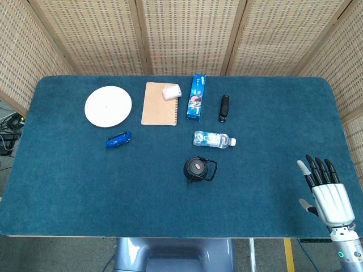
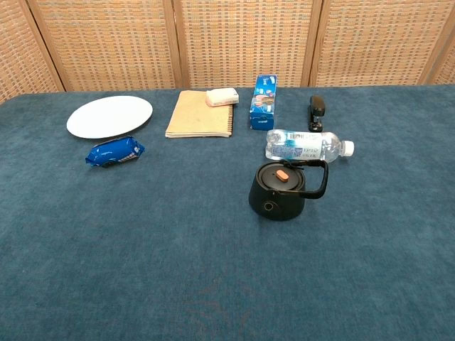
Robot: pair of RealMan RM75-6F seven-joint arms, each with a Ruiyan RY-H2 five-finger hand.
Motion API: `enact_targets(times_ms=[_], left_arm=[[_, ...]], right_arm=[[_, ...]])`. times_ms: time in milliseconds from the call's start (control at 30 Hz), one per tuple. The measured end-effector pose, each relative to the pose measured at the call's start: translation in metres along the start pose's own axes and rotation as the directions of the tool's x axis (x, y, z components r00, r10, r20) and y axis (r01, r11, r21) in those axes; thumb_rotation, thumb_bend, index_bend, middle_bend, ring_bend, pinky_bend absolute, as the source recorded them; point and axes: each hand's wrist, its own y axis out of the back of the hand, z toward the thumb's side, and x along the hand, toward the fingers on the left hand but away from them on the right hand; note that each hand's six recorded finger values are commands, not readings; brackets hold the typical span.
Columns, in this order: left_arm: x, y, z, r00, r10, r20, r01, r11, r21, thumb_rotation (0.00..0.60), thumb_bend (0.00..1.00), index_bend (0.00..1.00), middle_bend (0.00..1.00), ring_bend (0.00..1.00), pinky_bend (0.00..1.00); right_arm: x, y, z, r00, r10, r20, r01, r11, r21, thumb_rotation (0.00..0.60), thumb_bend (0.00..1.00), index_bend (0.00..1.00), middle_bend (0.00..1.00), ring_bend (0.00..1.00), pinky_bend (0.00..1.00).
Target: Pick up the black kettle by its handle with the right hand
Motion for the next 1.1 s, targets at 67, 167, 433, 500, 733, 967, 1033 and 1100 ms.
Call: enact_targets(times_ms=[67,167,433,500,733,967,1033,1100], left_arm=[[0.000,0.000,-0.001,1.000,-0.002,-0.001,0.002,1.000,-0.001,0.600,0.00,0.00,0.00,0.00,0.00],[0.000,0.000,-0.001,1.000,-0.004,-0.003,0.004,1.000,-0.003,0.600,0.00,0.00,0.00,0.00,0.00],[0.003,-0.004,0.000,1.000,-0.012,-0.006,0.012,1.000,0.007,0.600,0.00,0.00,0.00,0.00,0.00],[0.004,-0.005,0.001,1.000,-0.014,-0.010,0.014,1.000,0.012,0.600,0.00,0.00,0.00,0.00,0.00],[0.012,-0.010,0.000,0.999,-0.029,-0.035,0.030,0.999,0.027,0.600,0.00,0.00,0.00,0.00,0.00],[0.017,-0.013,-0.003,0.998,-0.036,-0.052,0.037,0.999,0.028,0.600,0.00,0.00,0.00,0.00,0.00],[0.017,-0.013,-0.003,0.998,-0.036,-0.054,0.037,0.999,0.026,0.600,0.00,0.00,0.00,0.00,0.00],[0.017,-0.013,-0.003,0.998,-0.036,-0.054,0.037,0.999,0.026,0.600,0.00,0.00,0.00,0.00,0.00]], right_arm=[[0.000,0.000,0.001,1.000,-0.002,-0.005,0.002,1.000,-0.003,0.600,0.00,0.00,0.00,0.00,0.00],[0.000,0.001,0.005,1.000,-0.005,-0.031,0.005,1.000,-0.015,0.600,0.00,0.00,0.00,0.00,0.00],[-0.028,0.005,0.049,0.953,-0.009,-0.304,-0.022,0.995,-0.098,0.600,0.00,0.08,0.05,0.01,0.00],[-0.040,0.007,0.064,0.922,-0.001,-0.387,-0.048,0.992,-0.119,0.600,0.00,0.15,0.13,0.05,0.00],[-0.094,0.004,0.129,0.772,0.105,-0.627,-0.204,0.975,-0.088,0.600,0.00,0.29,0.26,0.18,0.00],[-0.123,-0.011,0.177,0.682,0.188,-0.706,-0.197,0.978,0.070,0.600,0.00,0.35,0.33,0.25,0.00],[-0.127,-0.017,0.186,0.672,0.197,-0.714,-0.195,0.977,0.085,0.600,0.00,0.36,0.35,0.26,0.00],[-0.130,-0.022,0.189,0.668,0.206,-0.715,-0.191,0.976,0.103,0.600,0.00,0.36,0.35,0.26,0.00]])
